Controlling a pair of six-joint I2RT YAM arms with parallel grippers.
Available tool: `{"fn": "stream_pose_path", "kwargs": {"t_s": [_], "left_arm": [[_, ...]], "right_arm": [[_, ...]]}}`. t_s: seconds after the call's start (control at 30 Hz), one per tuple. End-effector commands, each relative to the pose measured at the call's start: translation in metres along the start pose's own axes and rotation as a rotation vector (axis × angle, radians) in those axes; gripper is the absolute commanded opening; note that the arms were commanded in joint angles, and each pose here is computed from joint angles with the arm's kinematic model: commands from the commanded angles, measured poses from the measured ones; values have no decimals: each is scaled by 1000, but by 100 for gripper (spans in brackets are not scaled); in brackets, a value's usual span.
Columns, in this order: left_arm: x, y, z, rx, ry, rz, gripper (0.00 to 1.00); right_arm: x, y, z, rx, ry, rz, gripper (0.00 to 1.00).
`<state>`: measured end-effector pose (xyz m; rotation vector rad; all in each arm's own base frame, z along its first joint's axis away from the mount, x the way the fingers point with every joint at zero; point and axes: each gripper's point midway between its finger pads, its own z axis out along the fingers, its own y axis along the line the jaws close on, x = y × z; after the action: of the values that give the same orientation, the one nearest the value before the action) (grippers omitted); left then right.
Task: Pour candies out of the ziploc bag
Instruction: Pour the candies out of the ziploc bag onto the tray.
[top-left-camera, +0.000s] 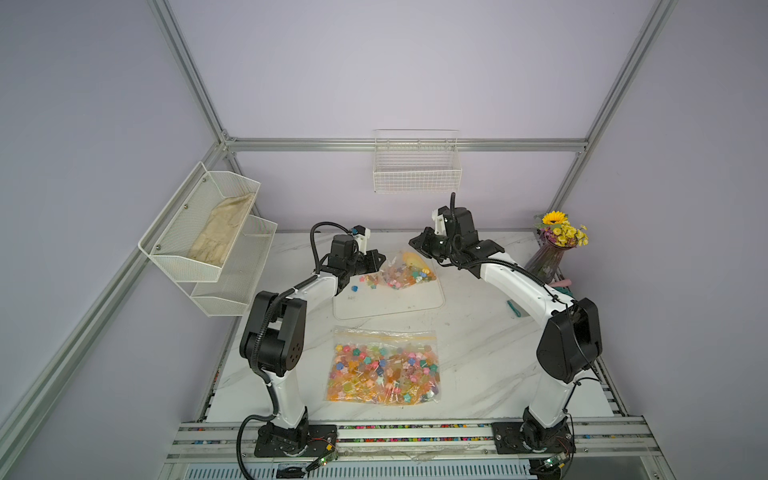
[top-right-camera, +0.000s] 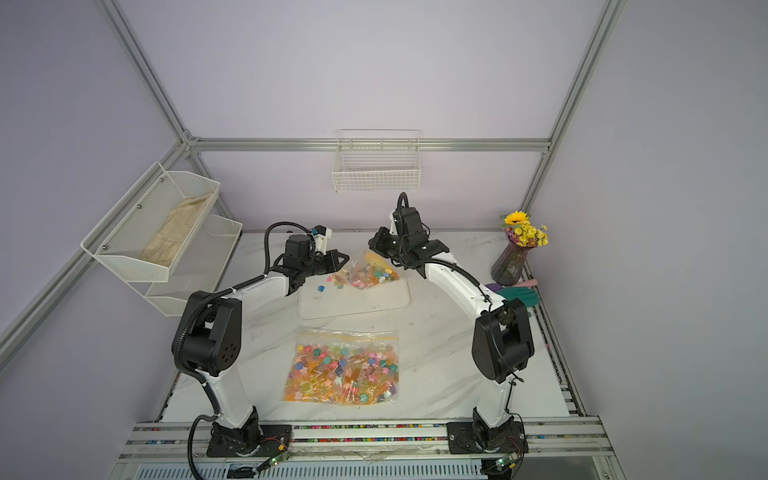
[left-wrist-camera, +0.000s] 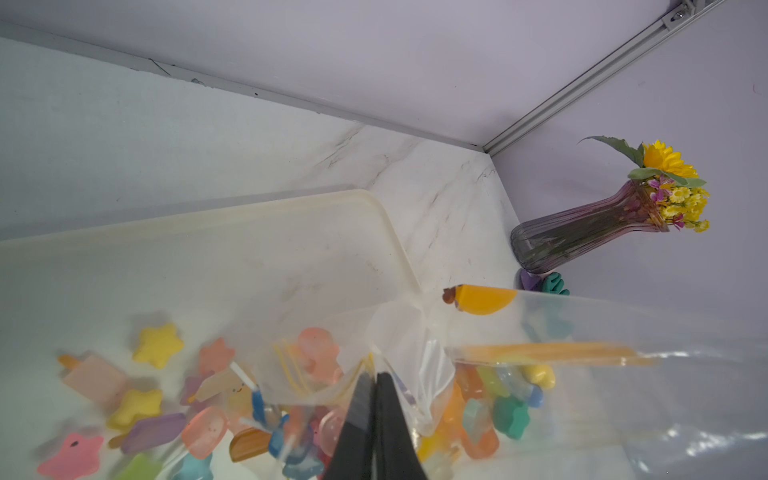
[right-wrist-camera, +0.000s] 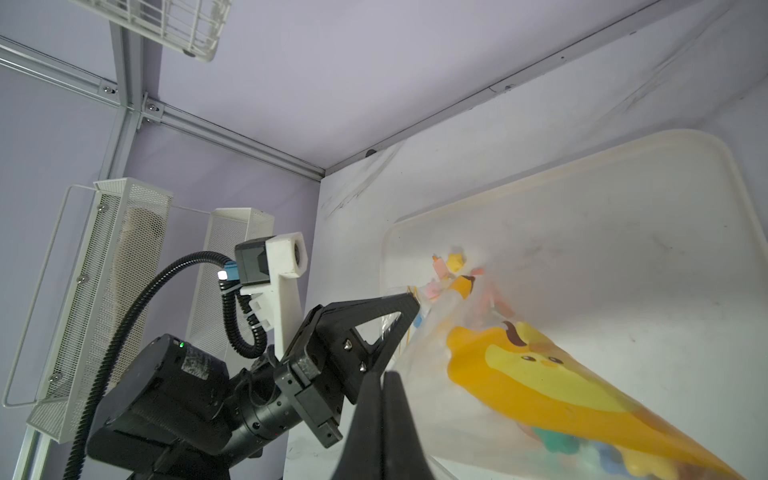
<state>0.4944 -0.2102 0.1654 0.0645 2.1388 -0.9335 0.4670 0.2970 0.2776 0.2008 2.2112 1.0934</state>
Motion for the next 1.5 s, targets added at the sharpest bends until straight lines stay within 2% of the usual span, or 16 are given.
{"fn": "stream_pose_path", "kwargs": {"t_s": [0.0,0.53,0.87,1.17,1.47], "left_arm": [[4,6,-5,8,-13,-14,3],[8,25,-24,-31,-36,-44,3],[-3,22,-31,-28,-58,-37,4],[9,22,-20,13,-28,-78,4],[24,2,-6,63,0,-85,3]], "right_arm": [[-19,33,-7,-83,-58,-48,0],[-12,41,9,-89,-27,-59,0],[-7,41,13,-90,-17,-59,0],[-13,55,5,-110,-34,-74,0],[-18,67,-1,-125,-47,-89,0]]}}
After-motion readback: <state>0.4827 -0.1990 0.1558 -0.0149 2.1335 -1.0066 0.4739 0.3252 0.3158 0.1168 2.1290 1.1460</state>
